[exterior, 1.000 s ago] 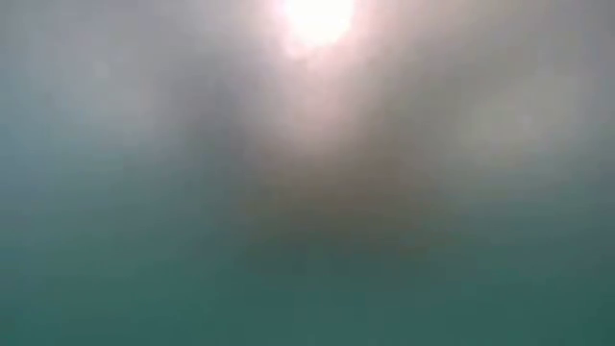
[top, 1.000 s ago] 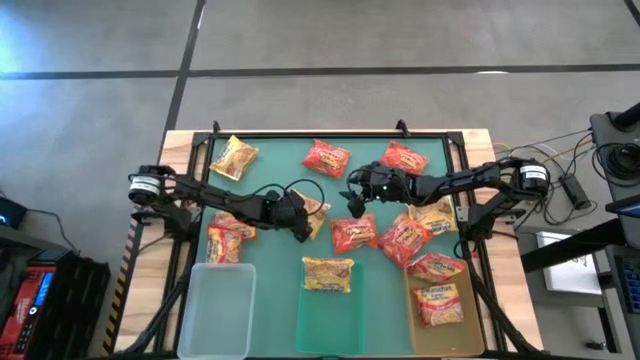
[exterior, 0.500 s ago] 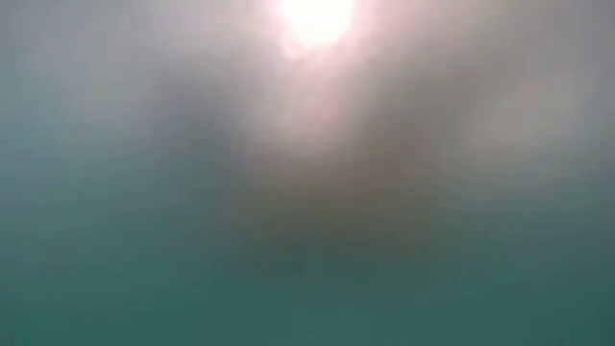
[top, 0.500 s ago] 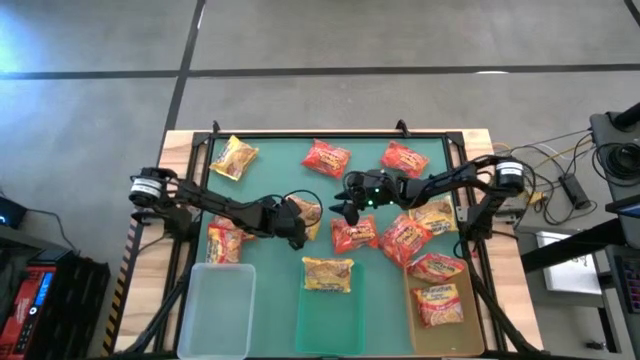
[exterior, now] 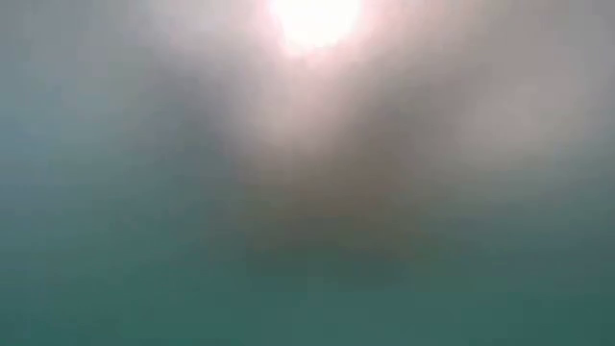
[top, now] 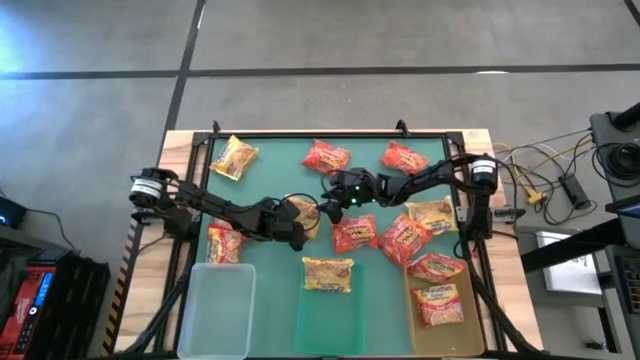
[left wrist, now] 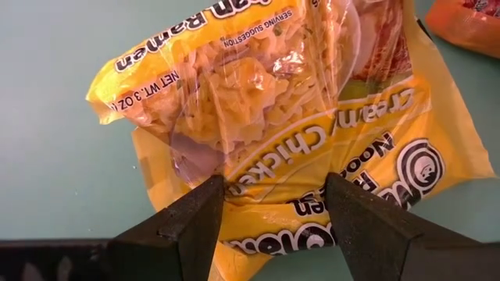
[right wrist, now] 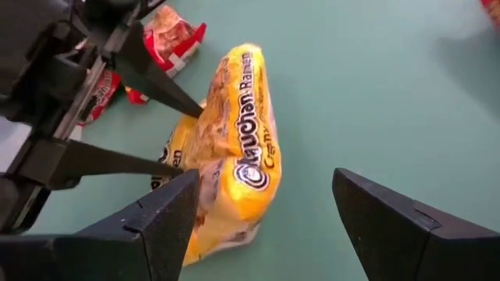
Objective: Sort Maruchan noodles
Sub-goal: Put the yellow noodle pack into the green bin
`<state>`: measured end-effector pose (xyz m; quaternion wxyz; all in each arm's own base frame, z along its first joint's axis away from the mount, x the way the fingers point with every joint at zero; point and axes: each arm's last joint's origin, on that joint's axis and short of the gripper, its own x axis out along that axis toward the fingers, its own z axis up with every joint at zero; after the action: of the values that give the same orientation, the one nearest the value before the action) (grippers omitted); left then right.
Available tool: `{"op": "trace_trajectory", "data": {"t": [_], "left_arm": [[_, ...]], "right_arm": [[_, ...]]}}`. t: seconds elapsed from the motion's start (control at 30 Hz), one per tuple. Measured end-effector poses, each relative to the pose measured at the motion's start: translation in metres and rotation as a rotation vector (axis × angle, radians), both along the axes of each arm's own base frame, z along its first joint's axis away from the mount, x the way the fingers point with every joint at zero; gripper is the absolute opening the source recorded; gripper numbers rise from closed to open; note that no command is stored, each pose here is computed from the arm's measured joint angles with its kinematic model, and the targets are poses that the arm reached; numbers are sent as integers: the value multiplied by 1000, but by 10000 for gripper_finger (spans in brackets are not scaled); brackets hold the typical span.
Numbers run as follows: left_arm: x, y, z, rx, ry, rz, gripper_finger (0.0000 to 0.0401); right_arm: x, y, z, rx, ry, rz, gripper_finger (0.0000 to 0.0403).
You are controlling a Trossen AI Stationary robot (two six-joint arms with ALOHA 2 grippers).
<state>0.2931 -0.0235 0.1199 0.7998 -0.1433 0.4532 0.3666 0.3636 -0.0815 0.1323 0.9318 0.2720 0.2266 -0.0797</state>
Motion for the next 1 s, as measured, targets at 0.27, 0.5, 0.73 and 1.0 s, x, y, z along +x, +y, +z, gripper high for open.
{"op": "trace_trajectory", "data": {"t": [0.27, 0.5, 0.73, 1.0], "left_arm": [[0, 2, -1, 67, -25, 25, 208], [2, 1, -8, 90, -17, 25, 208], [2, -2, -11, 98, -21, 25, 208], [1, -11, -9, 118, -50, 27, 208]], "right_arm": [[22, 6, -6, 5, 26, 31, 282], [39, 5, -13, 4, 27, 36, 283], [52, 4, -24, 16, 40, 55, 269], [54, 4, -27, 23, 70, 81, 211]]}}
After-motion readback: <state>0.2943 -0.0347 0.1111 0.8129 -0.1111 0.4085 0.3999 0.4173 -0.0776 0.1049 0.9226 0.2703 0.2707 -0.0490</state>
